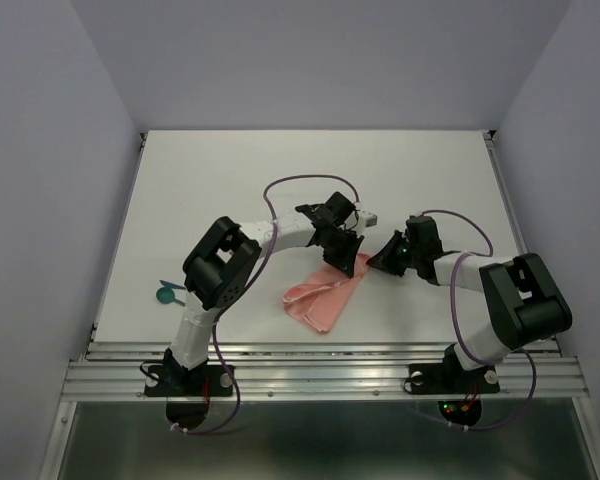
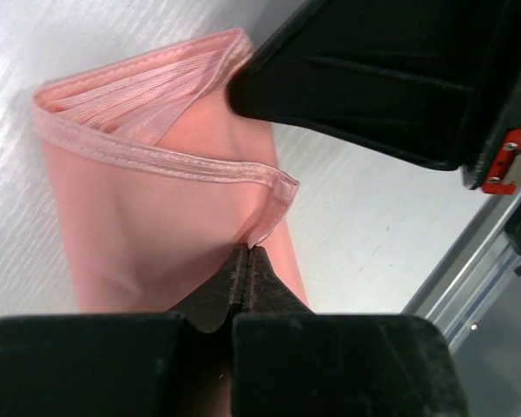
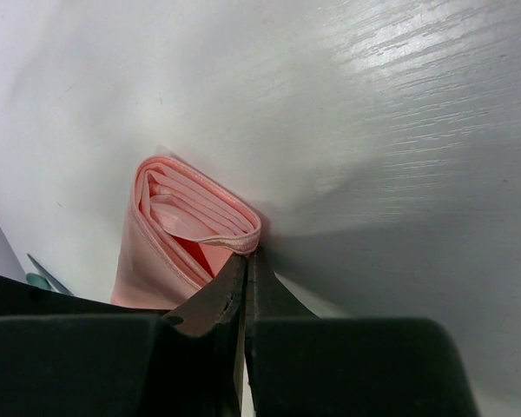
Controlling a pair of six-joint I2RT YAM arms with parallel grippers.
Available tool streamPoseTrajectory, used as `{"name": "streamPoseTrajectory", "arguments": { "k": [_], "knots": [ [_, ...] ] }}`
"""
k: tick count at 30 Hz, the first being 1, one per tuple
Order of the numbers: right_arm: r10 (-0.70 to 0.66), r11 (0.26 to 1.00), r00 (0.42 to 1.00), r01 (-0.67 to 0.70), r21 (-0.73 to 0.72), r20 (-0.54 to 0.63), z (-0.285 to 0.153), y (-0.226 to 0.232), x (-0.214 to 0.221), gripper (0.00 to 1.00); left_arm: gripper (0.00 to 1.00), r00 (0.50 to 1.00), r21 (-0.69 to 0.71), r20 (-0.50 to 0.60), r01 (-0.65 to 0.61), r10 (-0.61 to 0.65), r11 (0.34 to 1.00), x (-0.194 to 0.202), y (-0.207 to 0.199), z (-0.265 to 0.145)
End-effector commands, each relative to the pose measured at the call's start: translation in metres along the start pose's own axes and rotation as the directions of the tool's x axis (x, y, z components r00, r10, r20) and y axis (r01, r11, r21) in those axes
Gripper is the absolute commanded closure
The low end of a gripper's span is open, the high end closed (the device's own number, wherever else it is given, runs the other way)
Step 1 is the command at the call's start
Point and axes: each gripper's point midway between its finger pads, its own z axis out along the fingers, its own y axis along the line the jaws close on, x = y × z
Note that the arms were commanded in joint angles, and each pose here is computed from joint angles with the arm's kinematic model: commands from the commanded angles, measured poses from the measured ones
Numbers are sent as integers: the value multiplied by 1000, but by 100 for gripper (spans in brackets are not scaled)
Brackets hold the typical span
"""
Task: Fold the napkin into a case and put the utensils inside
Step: Fold the 2/3-rectangle-folded napkin at the center of the board.
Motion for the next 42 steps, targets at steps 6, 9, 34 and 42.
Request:
{"name": "streamPoseTrajectory", "arguments": {
  "k": [6, 9, 34, 42],
  "knots": [
    [-15, 999, 998, 12, 53, 55, -1, -8, -10, 99, 100, 1000, -183, 4, -4, 4, 983, -3, 19, -28],
    [-23, 999, 998, 20, 48, 55, -2, -6, -10, 99, 100, 1000, -214, 17, -1, 4, 977, -8, 22, -32],
    [-431, 901, 898, 421, 106, 93, -25, 44, -7, 69, 100, 996, -129, 64, 65, -57, 990, -23, 11, -29],
    [-468, 880, 881, 456, 134, 76, -9, 45, -4, 71, 100, 995, -106, 76, 79, -71, 991, -27, 8, -31]
  ]
}}
